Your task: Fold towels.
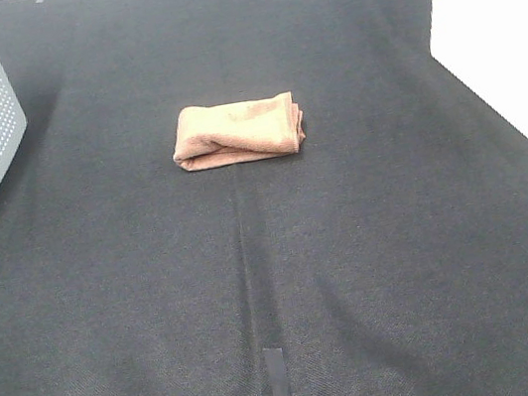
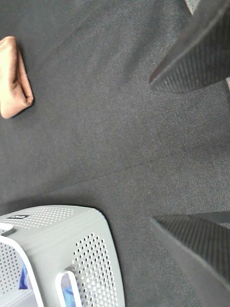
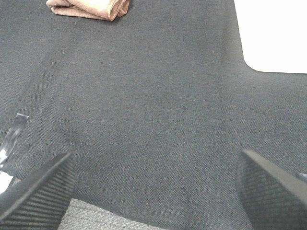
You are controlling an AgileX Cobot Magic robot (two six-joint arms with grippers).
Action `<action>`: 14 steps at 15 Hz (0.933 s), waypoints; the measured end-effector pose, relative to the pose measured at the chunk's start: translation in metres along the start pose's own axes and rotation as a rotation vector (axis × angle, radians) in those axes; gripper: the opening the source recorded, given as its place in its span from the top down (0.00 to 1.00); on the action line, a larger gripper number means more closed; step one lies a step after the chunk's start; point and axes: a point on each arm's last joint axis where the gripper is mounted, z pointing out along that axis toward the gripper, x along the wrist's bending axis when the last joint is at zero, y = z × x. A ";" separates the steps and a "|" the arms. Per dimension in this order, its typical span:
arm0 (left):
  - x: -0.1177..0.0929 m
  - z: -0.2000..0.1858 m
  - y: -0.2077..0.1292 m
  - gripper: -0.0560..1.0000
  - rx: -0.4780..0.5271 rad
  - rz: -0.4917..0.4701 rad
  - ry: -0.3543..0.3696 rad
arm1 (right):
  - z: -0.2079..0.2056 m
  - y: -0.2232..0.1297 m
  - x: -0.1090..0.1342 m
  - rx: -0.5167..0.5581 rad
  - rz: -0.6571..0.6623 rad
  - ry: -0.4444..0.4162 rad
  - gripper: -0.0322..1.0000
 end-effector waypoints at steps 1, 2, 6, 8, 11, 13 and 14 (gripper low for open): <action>-0.001 0.000 0.000 0.30 -0.003 -0.003 -0.006 | 0.000 0.000 0.000 0.000 0.000 0.000 0.14; -0.001 0.000 0.000 0.30 -0.003 -0.003 -0.006 | 0.000 0.000 0.000 0.000 0.000 0.000 0.14; -0.003 0.000 0.001 0.30 -0.007 0.006 -0.035 | 0.000 0.000 0.000 0.000 0.000 0.001 0.14; -0.004 0.000 0.001 0.30 -0.008 0.003 -0.040 | 0.000 0.000 0.000 0.000 0.001 0.002 0.14; -0.004 0.000 0.001 0.30 -0.008 0.004 -0.040 | 0.000 0.000 0.000 0.000 0.001 0.002 0.14; -0.004 0.000 0.001 0.30 -0.006 -0.007 -0.018 | 0.000 0.000 0.000 0.000 0.013 -0.012 0.14; -0.004 0.000 0.001 0.30 -0.005 -0.022 0.011 | 0.000 0.000 0.000 0.000 0.025 -0.027 0.14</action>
